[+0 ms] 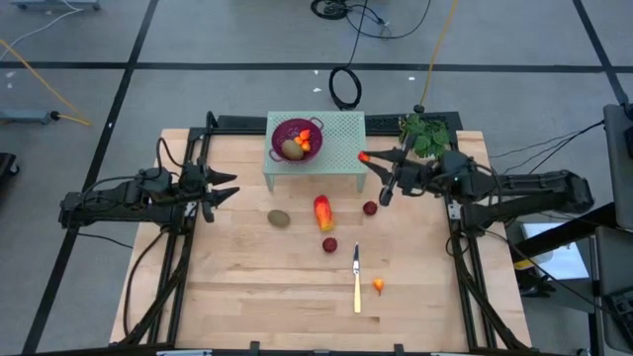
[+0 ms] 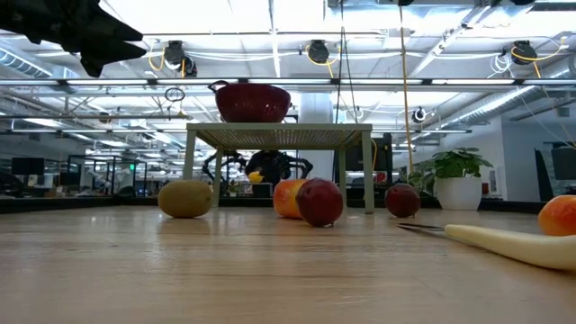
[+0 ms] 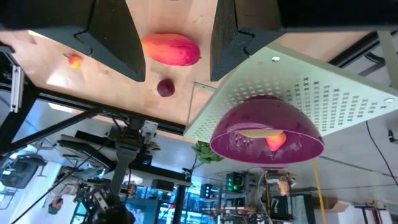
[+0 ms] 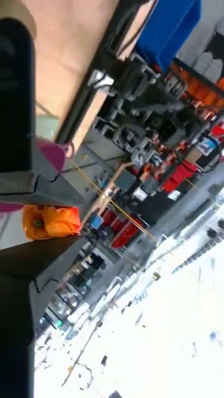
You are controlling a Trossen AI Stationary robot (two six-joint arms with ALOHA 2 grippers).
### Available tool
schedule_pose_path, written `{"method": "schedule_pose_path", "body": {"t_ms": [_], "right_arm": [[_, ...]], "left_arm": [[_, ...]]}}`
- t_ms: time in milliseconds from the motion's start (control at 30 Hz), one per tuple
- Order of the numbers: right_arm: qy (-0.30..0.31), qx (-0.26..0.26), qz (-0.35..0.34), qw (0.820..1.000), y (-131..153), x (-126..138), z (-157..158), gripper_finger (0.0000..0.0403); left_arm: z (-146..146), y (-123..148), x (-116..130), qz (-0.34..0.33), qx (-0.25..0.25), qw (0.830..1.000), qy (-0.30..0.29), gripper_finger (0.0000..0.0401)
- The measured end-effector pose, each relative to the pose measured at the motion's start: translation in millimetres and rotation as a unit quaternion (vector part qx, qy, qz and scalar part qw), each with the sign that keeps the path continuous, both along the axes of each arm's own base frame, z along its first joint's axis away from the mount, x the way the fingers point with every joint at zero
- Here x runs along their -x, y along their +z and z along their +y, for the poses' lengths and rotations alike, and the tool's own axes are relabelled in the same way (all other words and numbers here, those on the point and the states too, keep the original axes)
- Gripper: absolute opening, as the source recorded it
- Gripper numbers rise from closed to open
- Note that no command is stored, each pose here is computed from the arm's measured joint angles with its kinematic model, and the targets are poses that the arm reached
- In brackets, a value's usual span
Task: Pick & Place Fruit
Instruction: Put the peach into violet strainer bowl on the shelf
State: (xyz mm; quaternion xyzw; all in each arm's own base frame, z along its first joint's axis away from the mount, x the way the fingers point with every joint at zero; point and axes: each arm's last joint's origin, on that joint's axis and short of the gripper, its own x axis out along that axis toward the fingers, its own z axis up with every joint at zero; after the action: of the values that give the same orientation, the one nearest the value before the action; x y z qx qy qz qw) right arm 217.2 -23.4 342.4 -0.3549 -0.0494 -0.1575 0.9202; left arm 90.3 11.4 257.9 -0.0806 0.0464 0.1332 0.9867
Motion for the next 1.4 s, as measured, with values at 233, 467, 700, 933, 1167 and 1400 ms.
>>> {"method": "schedule_pose_path", "body": {"t_ms": [233,467,700,933,1167,1400], "right_arm": [[0.013,-0.014,-0.007,1.0,-0.2,1.0,-18.3,0.007],[0.017,-0.119,-0.008,0.993,-13.0,-12.6,-36.8,0.007],[0.078,-0.23,-0.01,0.97,-10.3,-38.6,-59.8,0.007],[0.101,-0.34,-0.001,0.935,2.2,-63.3,-87.5,0.007],[0.063,-0.381,0.067,0.92,15.6,-89.4,-109.8,0.007],[0.046,-0.371,0.115,0.92,15.2,-116.3,-124.1,0.007]], "left_arm": [[0.0,0.0,0.1,-0.003,0.013,1.0,0.002,0.0182],[0.3,-0.3,0.1,-0.002,0.012,1.0,0.007,0.0182],[0.7,-0.3,0.2,0.0,0.009,1.0,0.014,0.0182],[0.9,-3.3,0.6,0.014,0.011,1.0,0.019,0.0182],[1.0,-3.2,0.7,0.014,0.01,1.0,0.02,0.0182],[1.2,-3.4,0.7,0.016,0.007,1.0,0.023,0.0182]]}}
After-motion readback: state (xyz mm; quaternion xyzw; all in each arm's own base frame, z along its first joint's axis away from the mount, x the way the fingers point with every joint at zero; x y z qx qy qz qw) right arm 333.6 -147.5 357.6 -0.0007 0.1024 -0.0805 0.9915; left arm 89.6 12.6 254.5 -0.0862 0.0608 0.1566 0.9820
